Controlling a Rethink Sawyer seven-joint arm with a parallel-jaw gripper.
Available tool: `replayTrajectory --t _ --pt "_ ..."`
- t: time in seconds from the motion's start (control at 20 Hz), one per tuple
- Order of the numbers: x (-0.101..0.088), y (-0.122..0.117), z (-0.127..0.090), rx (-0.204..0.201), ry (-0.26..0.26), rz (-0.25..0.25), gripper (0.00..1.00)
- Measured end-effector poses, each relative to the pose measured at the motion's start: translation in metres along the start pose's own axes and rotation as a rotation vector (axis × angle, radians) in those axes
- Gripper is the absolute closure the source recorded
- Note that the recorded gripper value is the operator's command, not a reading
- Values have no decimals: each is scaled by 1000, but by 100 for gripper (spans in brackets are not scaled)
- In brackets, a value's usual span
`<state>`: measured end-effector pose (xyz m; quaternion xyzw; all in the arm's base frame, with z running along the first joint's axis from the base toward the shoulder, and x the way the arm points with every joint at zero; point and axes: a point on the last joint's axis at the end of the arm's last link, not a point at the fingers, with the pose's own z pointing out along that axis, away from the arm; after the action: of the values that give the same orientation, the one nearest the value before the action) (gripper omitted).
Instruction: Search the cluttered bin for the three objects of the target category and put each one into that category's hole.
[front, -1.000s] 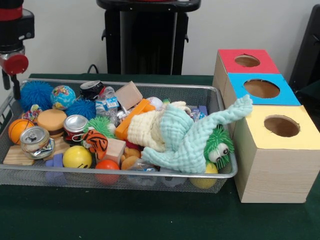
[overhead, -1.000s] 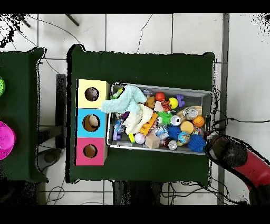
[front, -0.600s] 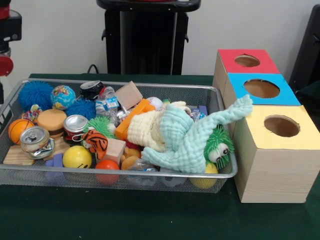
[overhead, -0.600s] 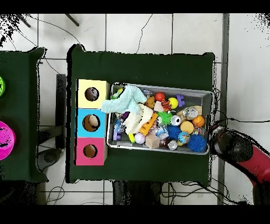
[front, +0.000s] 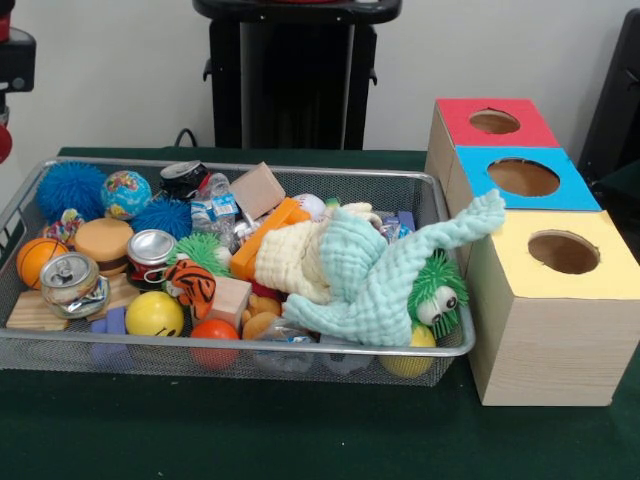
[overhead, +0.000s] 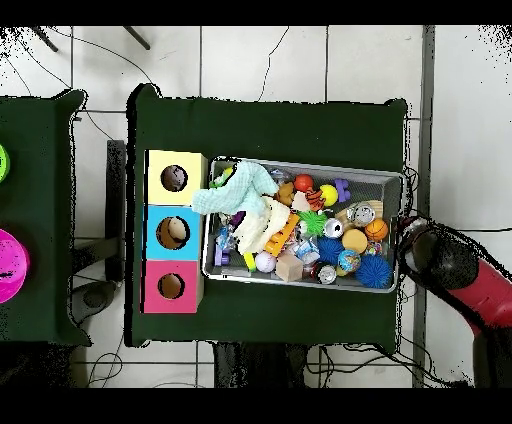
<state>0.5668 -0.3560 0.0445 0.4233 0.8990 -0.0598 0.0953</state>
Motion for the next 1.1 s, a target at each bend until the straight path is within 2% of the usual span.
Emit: replayTrajectory --t 0.35,0.55,0.85,1.1 --pt "-13 38 -21 -23 -39 7 0" --pt "-26 60 -45 -33 -75 11 0" --pt "-41 70 -65 -36 -115 31 0" --pt "-57 71 -69 -38 -139 61 0"
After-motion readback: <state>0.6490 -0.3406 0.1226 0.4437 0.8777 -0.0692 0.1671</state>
